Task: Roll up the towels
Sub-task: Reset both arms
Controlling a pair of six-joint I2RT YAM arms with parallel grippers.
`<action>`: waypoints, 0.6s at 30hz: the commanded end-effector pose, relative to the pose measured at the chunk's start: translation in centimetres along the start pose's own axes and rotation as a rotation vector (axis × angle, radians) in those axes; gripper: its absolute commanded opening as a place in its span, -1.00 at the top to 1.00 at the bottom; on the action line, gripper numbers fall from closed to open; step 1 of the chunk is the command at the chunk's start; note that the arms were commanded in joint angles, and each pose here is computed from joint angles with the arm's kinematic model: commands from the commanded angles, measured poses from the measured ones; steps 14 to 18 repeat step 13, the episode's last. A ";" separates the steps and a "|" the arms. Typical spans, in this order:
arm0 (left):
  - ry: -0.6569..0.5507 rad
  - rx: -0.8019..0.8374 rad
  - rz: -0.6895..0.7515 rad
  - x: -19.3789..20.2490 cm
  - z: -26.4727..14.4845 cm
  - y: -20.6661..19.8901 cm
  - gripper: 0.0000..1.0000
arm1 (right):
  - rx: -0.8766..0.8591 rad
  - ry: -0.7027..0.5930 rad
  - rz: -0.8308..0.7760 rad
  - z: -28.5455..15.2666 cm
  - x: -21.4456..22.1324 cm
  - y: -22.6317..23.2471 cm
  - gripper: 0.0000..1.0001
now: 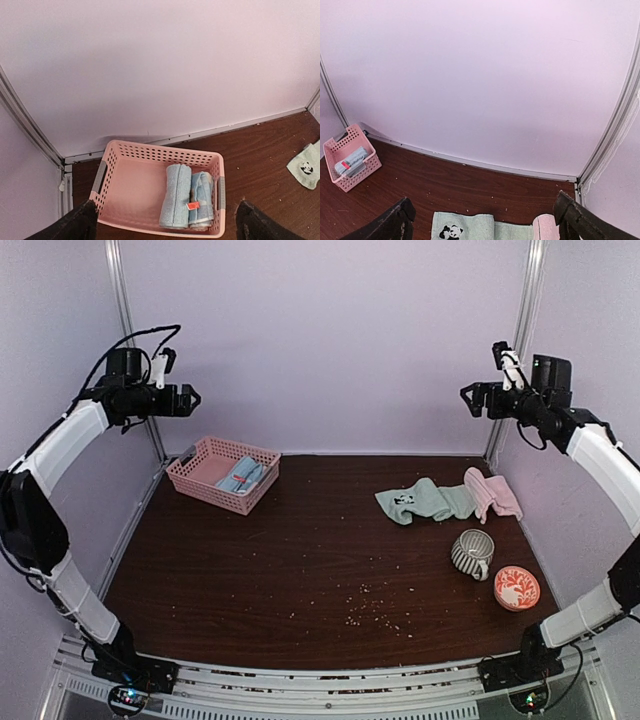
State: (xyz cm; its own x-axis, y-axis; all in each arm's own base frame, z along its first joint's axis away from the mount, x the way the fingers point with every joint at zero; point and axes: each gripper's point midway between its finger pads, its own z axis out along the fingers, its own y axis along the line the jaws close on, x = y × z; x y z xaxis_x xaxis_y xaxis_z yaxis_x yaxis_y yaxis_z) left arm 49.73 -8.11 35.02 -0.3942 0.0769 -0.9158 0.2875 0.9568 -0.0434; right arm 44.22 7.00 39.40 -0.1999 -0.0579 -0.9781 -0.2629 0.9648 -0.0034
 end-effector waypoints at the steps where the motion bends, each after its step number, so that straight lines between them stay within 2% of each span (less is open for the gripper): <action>1: -0.158 0.059 0.112 -2.5 -5.5 -3.5 -0.96 | 0.073 -0.122 0.139 -1.9 -3.4 -1.2 -1.00; 7: -0.114 0.058 0.135 0.8 -7.4 -4.2 -0.96 | 0.109 -0.131 0.155 -2.9 -3.0 -1.7 -1.00; 13: -0.135 -0.020 0.143 1.9 -8.6 -3.1 -0.96 | 0.089 -0.112 0.140 -2.9 -1.4 -1.2 -1.00; 18: -0.135 -0.020 0.143 1.9 -8.6 -3.1 -0.96 | 0.089 -0.112 0.140 -2.9 -1.4 -1.2 -1.00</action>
